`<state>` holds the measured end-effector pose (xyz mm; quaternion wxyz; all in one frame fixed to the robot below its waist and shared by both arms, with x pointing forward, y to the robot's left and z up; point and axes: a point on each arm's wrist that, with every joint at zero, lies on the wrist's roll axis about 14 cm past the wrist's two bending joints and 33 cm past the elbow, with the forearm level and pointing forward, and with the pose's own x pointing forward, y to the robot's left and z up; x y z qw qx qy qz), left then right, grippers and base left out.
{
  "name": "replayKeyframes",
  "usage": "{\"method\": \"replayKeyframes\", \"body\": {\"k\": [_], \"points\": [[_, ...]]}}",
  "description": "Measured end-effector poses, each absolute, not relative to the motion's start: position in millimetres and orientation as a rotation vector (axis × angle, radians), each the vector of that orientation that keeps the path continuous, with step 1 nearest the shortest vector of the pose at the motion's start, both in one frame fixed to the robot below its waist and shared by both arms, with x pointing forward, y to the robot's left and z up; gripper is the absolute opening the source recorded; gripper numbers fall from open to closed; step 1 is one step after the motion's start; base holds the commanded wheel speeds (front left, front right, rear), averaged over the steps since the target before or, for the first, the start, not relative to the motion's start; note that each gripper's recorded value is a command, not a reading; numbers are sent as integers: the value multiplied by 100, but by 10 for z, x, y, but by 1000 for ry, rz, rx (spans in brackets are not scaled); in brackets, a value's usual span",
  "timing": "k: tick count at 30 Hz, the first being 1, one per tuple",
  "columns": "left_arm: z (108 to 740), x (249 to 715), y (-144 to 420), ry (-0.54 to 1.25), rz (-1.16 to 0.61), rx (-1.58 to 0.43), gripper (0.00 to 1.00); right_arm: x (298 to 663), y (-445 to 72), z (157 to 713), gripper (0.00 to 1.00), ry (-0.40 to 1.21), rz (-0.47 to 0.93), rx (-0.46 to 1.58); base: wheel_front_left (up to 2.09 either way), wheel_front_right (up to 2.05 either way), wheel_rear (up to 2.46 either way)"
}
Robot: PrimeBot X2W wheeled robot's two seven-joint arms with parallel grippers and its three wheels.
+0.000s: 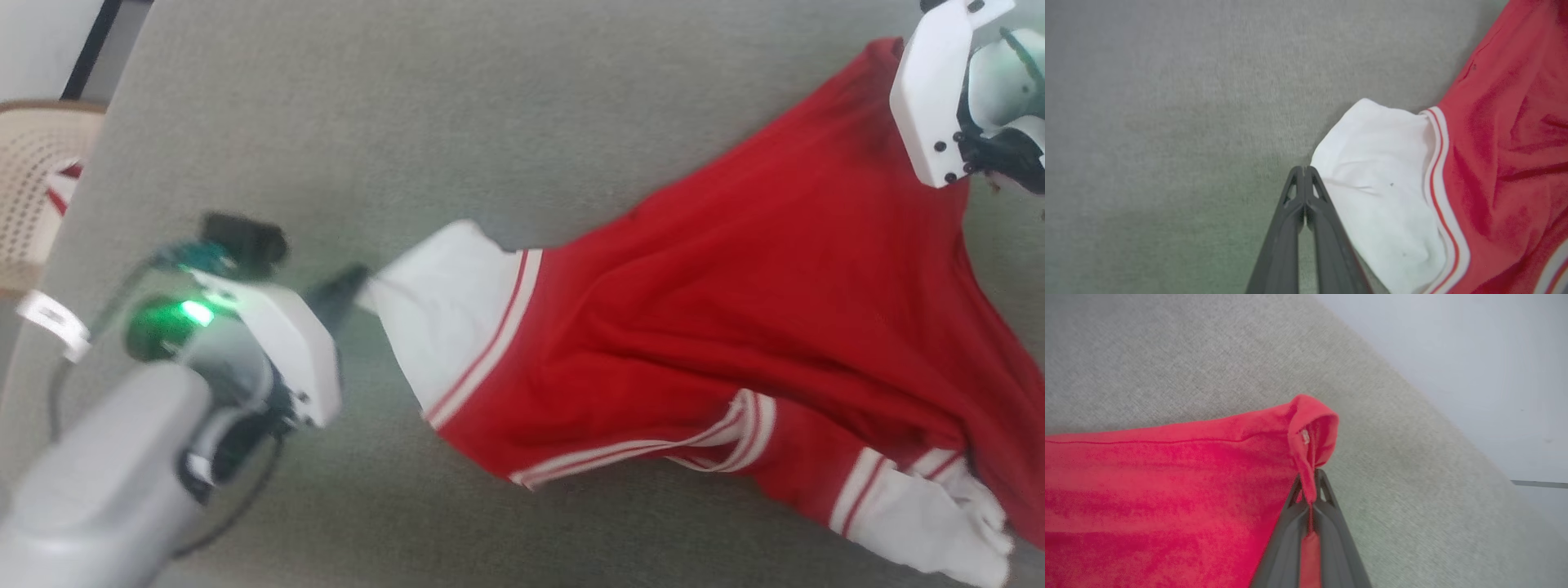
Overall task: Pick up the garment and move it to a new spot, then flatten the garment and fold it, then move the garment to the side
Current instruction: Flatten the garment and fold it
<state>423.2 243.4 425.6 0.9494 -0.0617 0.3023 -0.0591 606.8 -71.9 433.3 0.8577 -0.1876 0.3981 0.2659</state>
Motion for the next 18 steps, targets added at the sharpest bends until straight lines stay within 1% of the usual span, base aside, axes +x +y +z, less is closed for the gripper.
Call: {"method": "replayKeyframes", "body": {"k": [7, 18], "points": [[4995, 4624, 2566, 491, -121, -33, 0, 6102, -965, 4963, 0, 667, 507, -368, 0, 0, 0], [6281, 5006, 2505, 276, -158, 113, 0, 5952, -1298, 6042, 0, 399, 433, -352, 0, 0, 0]]}}
